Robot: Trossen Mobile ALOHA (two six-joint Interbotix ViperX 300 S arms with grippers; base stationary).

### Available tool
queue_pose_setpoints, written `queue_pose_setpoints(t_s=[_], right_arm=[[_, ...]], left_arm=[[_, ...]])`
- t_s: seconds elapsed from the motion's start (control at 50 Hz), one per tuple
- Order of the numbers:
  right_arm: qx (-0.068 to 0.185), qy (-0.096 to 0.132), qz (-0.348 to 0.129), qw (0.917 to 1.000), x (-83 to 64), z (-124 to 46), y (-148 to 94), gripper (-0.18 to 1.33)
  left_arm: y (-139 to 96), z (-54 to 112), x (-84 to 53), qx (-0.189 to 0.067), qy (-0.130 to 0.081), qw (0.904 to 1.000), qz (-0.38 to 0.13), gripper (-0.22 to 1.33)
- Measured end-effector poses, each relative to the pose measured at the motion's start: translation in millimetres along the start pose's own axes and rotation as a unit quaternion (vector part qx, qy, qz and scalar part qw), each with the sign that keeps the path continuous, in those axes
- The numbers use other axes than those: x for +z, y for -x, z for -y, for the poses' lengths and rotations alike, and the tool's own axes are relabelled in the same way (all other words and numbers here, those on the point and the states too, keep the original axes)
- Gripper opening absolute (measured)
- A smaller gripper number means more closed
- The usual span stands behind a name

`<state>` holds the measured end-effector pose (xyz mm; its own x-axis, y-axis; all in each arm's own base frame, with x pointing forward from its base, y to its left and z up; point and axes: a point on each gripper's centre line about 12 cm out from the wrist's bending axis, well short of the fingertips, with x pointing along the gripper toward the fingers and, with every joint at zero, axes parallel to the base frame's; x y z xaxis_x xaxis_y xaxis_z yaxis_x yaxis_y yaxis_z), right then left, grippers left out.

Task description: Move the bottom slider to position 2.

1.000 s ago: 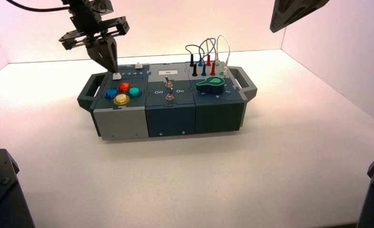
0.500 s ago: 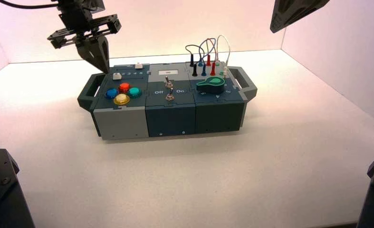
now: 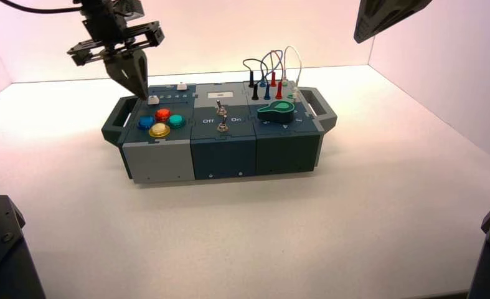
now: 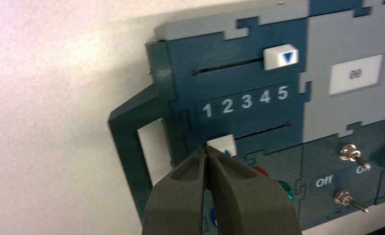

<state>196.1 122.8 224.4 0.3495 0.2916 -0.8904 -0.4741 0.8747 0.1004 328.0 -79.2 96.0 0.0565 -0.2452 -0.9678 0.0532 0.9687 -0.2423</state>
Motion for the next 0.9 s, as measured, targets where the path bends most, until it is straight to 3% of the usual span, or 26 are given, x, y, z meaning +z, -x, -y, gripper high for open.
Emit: queue_pose_setpoints(t_s=[0.9], right_arm=[[-0.001,-0.001,-0.002,1.0000,-1.4,0.7,-1.0,-0.14]], left_arm=[[-8.2,1.1,1.6,0.000,0.000,0.9999,-0.010,-0.16]])
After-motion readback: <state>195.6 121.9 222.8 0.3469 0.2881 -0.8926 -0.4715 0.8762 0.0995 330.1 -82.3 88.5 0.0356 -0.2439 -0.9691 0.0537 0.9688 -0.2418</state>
